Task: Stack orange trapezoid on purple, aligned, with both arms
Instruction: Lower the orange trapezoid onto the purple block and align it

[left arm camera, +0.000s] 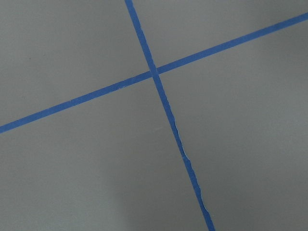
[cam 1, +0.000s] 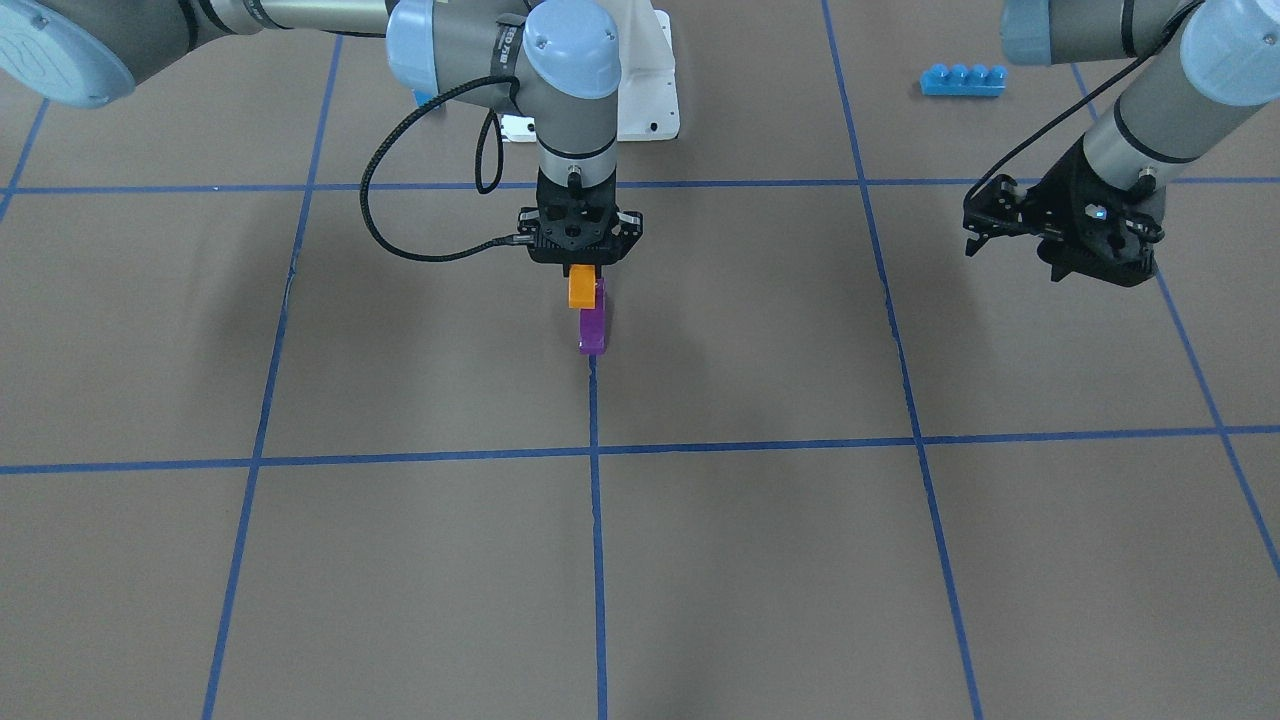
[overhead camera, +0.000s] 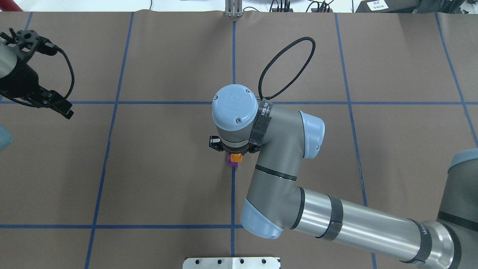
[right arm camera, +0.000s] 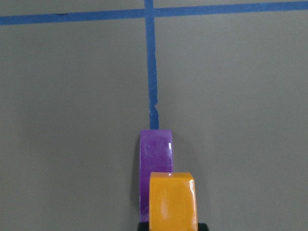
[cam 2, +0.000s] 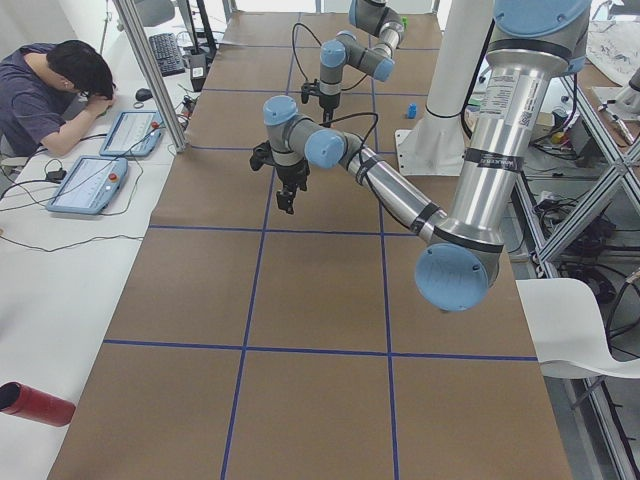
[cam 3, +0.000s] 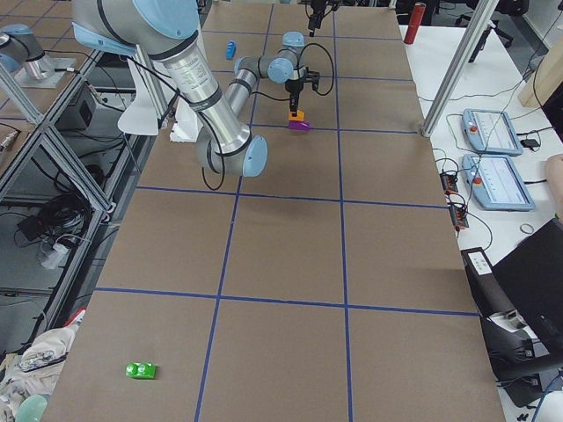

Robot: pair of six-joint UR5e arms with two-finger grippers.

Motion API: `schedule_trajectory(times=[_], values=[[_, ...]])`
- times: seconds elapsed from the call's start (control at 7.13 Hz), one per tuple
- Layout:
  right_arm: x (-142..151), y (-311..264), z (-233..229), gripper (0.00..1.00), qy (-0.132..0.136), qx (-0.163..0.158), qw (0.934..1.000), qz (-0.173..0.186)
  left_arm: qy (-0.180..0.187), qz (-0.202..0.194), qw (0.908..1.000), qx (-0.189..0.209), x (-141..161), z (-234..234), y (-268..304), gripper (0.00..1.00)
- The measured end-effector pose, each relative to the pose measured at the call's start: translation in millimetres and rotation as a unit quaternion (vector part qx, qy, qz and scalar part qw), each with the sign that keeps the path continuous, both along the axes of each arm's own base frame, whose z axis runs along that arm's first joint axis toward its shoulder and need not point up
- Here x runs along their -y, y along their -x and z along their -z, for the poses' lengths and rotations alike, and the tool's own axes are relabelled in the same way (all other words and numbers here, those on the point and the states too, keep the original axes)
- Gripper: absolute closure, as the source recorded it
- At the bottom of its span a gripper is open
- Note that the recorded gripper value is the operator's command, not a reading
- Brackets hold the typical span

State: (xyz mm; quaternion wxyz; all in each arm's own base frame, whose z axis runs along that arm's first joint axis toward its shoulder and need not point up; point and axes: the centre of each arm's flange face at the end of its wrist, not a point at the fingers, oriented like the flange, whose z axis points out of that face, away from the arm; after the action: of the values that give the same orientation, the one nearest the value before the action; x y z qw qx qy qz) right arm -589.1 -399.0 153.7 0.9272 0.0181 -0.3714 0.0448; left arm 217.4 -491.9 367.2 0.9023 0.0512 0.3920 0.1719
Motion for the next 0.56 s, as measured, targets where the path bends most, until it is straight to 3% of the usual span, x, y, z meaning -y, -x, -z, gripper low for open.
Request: schedule_trajectory(times=[0.56], values=[[-0.4, 1.9, -1.5, 1.0, -0.011, -0.005, 0.9999, -0.002, 0.0, -0.001, 1.0, 0.0, -0.3, 0.2, -0.8, 0.0]])
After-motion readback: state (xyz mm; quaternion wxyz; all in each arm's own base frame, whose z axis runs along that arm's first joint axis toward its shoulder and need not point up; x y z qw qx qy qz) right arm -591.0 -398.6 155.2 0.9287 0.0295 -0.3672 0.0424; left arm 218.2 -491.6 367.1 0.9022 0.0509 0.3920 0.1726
